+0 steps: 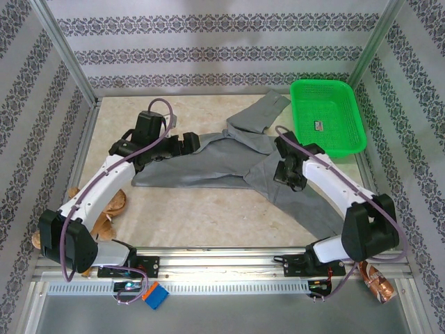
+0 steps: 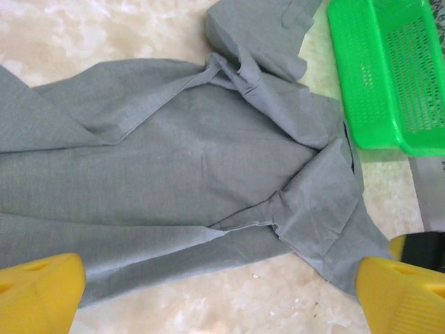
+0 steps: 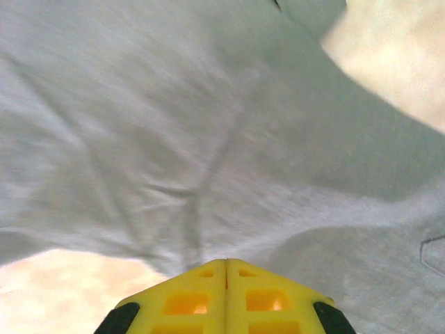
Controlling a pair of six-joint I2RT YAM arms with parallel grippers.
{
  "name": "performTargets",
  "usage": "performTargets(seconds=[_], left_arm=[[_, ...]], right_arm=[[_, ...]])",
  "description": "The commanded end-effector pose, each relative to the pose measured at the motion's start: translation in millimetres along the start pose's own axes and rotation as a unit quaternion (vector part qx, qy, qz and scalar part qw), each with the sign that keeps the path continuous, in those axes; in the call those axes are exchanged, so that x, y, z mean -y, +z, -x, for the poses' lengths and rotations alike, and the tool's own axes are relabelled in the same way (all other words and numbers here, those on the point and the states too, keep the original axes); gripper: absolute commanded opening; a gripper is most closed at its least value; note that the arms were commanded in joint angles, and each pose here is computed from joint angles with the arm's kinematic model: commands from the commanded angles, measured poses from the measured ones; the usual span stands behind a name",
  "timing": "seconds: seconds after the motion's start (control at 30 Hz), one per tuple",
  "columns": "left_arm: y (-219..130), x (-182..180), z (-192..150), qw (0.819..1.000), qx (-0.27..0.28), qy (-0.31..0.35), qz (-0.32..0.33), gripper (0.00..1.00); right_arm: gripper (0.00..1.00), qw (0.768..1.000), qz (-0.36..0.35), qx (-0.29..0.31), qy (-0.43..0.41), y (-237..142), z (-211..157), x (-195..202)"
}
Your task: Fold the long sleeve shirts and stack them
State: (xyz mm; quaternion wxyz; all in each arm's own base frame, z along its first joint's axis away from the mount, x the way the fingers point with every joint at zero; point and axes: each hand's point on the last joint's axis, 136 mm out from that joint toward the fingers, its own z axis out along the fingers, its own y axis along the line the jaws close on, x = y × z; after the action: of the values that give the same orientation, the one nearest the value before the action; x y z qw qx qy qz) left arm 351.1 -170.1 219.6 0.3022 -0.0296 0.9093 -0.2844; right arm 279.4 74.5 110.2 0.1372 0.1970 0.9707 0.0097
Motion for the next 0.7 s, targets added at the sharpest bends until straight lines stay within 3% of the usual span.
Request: performTargets(seconds=[0.0, 0.1, 0.23, 0.27, 0.5, 0.67], left_arm=[[11, -4, -9, 1.000, -0.011, 0.007, -0.004, 1.00], [20, -9, -19, 1.000, -0.030, 0.002, -0.004, 1.00], [27, -6, -29, 0.999, -0.037, 0.004, -0.007, 1.00], [30, -5, -34, 0.999, -0.042, 0.009, -0.007, 1.00], [59, 10, -68, 0.996, -0.090, 0.025, -0.013, 1.00], [71, 8, -78, 0.995, -0.100, 0.024, -0.001, 1.00]], right_arm=[[0.00, 0.999, 0.024, 0.008, -0.026, -22, 11, -18], [0.00, 0.999, 0.005, -0.016, -0.048, -26, 15, -20], [0.44, 0.997, -0.050, -0.056, -0.026, -2, -10, 17], [0.48, 0.996, -0.058, -0.064, -0.006, 7, -17, 27], [0.56, 0.984, -0.122, -0.110, 0.070, 57, -56, 76], [0.50, 0.976, -0.133, -0.125, 0.115, 81, -73, 86]])
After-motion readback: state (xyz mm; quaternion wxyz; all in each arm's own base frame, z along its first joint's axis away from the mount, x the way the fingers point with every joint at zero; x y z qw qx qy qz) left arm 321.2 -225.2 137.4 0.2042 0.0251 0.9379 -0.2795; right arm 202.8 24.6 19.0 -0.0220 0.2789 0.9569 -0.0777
